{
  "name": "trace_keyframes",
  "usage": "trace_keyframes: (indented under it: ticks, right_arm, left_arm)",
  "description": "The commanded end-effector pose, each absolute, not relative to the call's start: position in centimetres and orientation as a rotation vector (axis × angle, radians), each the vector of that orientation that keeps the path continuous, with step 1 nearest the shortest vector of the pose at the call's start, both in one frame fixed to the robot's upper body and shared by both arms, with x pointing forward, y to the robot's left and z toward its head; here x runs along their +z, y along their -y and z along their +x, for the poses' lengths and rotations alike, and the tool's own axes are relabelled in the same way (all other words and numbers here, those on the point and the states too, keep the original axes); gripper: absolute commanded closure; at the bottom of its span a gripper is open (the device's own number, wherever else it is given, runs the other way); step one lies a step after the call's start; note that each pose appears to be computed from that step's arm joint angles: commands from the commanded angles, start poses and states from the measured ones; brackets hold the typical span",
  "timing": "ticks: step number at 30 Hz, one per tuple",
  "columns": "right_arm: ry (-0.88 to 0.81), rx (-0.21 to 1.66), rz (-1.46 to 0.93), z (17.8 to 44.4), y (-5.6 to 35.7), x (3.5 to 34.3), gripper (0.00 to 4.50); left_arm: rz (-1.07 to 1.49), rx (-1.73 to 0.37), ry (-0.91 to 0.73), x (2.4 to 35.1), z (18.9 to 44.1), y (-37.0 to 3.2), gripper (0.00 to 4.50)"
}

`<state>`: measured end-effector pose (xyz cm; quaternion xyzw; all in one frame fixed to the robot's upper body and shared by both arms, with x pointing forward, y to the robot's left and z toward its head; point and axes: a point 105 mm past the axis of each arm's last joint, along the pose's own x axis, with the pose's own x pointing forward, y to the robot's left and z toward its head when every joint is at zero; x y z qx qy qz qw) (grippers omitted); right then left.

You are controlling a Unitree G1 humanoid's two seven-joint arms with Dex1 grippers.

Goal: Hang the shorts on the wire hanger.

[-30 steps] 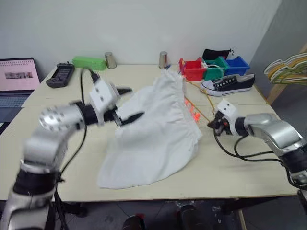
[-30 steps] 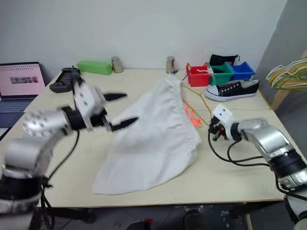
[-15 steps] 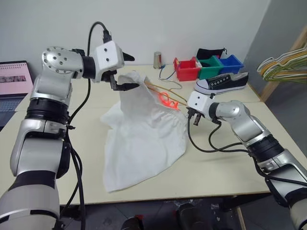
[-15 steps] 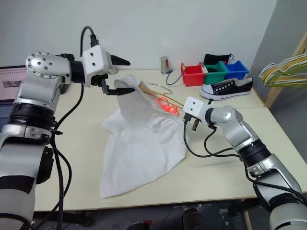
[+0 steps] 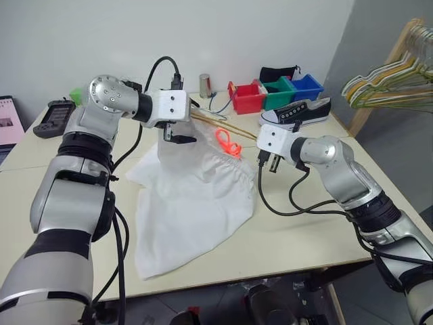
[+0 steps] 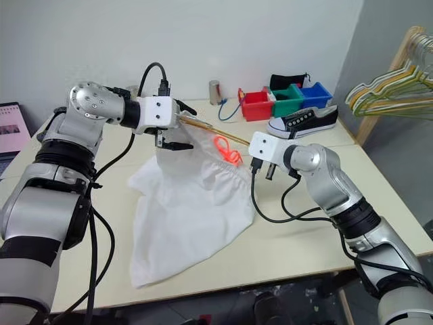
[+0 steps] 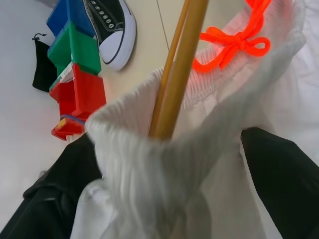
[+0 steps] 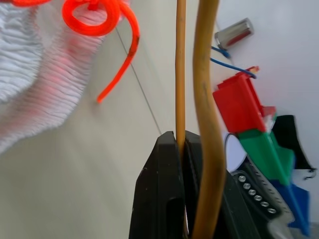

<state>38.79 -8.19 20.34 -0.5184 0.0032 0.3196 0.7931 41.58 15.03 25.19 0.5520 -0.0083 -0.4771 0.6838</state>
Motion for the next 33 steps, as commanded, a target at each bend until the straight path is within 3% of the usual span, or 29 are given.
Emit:
trace_keyframes:
  ticks: [1, 10, 17, 25, 33]
  right_arm:
    - [0.146, 0.712, -1.139, 37.29, 5.85, 23.33, 4.50]
    - [0.113, 0.704, -1.122, 37.45, 6.51, 22.97, 4.50]
    - [0.104, 0.714, -1.107, 37.38, 6.41, 22.89, 4.50]
    - [0.091, 0.732, -1.091, 37.40, 6.27, 22.91, 4.50]
    - [0.083, 0.731, -1.083, 37.63, 6.51, 23.05, 4.50]
  left_arm:
    - [1.294, -1.039, 0.096, 26.56, 41.96, -13.69, 0.46]
    - [1.288, -1.021, 0.105, 26.55, 42.22, -13.74, 2.39]
    - [1.300, -1.002, 0.103, 26.41, 42.37, -14.06, 3.53]
    - [1.304, -0.994, 0.102, 26.29, 42.36, -14.40, 4.00]
    - [1.324, -0.980, 0.100, 26.14, 42.47, -14.49, 4.10]
